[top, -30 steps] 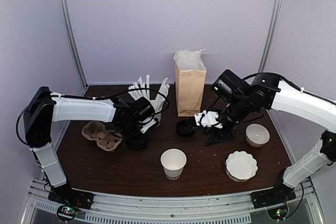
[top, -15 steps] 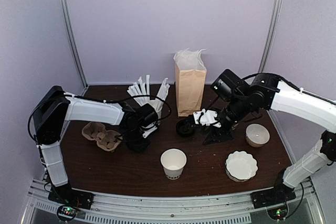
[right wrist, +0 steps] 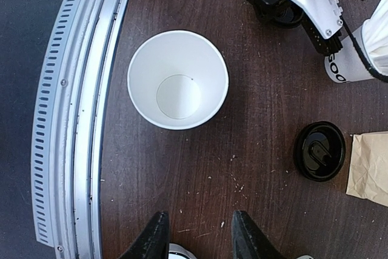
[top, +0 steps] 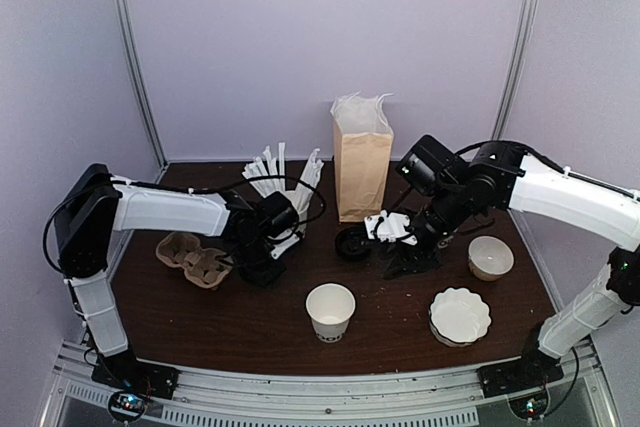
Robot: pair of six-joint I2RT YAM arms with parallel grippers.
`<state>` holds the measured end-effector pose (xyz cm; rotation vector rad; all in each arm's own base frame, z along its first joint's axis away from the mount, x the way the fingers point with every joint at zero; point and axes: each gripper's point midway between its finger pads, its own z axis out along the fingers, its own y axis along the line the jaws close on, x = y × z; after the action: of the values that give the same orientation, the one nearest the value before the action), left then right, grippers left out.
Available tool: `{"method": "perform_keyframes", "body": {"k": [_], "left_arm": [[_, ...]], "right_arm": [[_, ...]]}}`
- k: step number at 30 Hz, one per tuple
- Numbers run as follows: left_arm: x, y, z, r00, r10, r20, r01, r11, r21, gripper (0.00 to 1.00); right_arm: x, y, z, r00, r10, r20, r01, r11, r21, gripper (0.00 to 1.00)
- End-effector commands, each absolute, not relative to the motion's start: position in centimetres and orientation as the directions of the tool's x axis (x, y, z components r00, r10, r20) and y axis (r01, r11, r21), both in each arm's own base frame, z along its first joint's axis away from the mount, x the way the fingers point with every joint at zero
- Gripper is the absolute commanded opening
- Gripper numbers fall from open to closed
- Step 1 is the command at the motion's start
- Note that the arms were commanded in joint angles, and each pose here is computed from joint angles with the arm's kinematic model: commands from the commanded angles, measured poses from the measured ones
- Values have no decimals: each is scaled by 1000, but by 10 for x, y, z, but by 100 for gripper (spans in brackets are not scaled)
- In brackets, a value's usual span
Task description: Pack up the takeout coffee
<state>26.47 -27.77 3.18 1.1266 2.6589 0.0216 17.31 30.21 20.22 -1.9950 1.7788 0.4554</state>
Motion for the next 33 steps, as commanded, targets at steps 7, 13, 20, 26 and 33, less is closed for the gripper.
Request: {"method": "perform_keyframes", "body": {"k": [7,13,20,26,33], "left_arm": [[224,-301,130,-660,612,-435,727,666,-166,10],[206,-330,242,-565,416,-713,792,516,-327,11],[188,-367,375,-408,162,-898,904,206,-374,13],[193,-379,434,-269,-13,-963,956,119,-269,13],[202,-393,454,-273,-141,-952,957,61,-283,15]], "right_arm": [[179,297,235,79,-802,-591,-995,-32,-90,38],[223,295,295,-85,-660,-747,-985,171,-38,48],[252,316,359,-217,-447,-868,-964,237,119,73],[246,342,406,-398,-248,-883,-917,101,385,82],[259,356,433,-497,-137,-857,-867,67,493,86]]}}
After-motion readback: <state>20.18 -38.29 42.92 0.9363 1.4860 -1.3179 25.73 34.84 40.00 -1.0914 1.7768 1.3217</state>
